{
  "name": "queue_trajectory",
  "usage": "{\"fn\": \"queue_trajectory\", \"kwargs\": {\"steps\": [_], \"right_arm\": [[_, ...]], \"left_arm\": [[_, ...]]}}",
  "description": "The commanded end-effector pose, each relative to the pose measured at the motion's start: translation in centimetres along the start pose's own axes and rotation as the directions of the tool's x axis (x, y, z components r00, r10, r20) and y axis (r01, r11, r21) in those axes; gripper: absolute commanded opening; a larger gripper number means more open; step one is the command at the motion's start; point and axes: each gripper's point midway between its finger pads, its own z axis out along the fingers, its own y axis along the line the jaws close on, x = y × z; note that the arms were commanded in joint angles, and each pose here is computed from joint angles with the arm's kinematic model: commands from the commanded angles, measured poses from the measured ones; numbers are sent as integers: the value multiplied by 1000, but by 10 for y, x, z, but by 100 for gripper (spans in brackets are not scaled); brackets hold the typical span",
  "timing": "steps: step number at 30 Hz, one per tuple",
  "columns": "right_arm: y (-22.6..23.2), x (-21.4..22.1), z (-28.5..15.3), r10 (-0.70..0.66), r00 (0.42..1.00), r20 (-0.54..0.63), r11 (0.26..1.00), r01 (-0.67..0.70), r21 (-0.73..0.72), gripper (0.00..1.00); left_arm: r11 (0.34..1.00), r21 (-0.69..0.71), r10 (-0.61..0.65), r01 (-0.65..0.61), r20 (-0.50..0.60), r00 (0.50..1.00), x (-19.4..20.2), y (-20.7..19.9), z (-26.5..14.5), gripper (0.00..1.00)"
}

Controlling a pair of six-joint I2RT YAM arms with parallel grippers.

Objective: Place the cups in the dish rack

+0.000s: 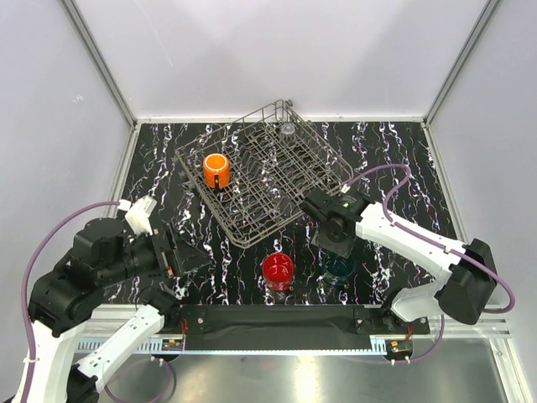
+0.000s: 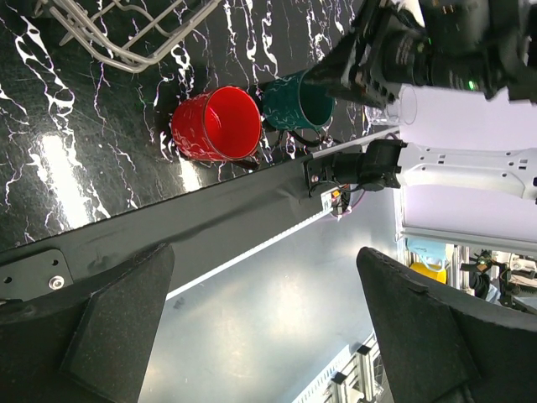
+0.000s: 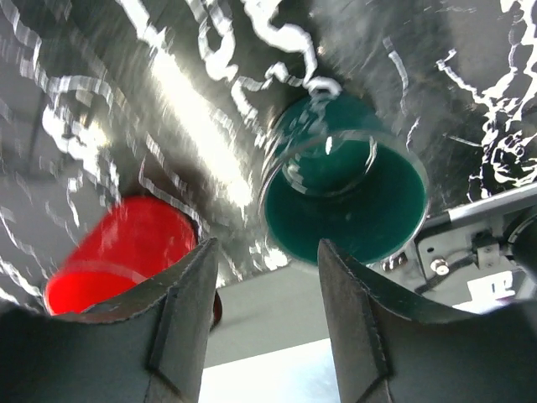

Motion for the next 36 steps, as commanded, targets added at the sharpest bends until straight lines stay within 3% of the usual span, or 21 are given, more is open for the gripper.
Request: {"fn": "queue_trajectory", "kwargs": {"steps": [1,11,22,30,31,34,36], "right_arm": [[-3,-20,5,149,988,27,988,-148,-34,59],[-8,-44,35,259,966,-6,965,-259,-38,61],[-8,-25,52,357,930,-88,934,-356,29,56],[-13,-12,63,414,903,-116,910,-409,61,46],[-16,-10,65,420,901,-114,908,-414,73,39],[-20,-7,69,422,900,-110,906,-415,86,35],[-21,-7,68,423,899,-110,906,-416,80,24]], "left_arm": [[998,54,23,-24,21,1000,-1,-12,-10,98],[998,61,19,-21,36,999,-1,-13,-14,98],[998,59,25,-28,41,999,-1,-14,-19,98],[997,56,45,-47,30,999,-1,-15,-20,98],[997,58,46,-47,26,999,0,-15,-20,98],[997,63,48,-49,13,999,0,-16,-17,98],[996,73,55,-55,7,998,0,-18,-17,98]]}}
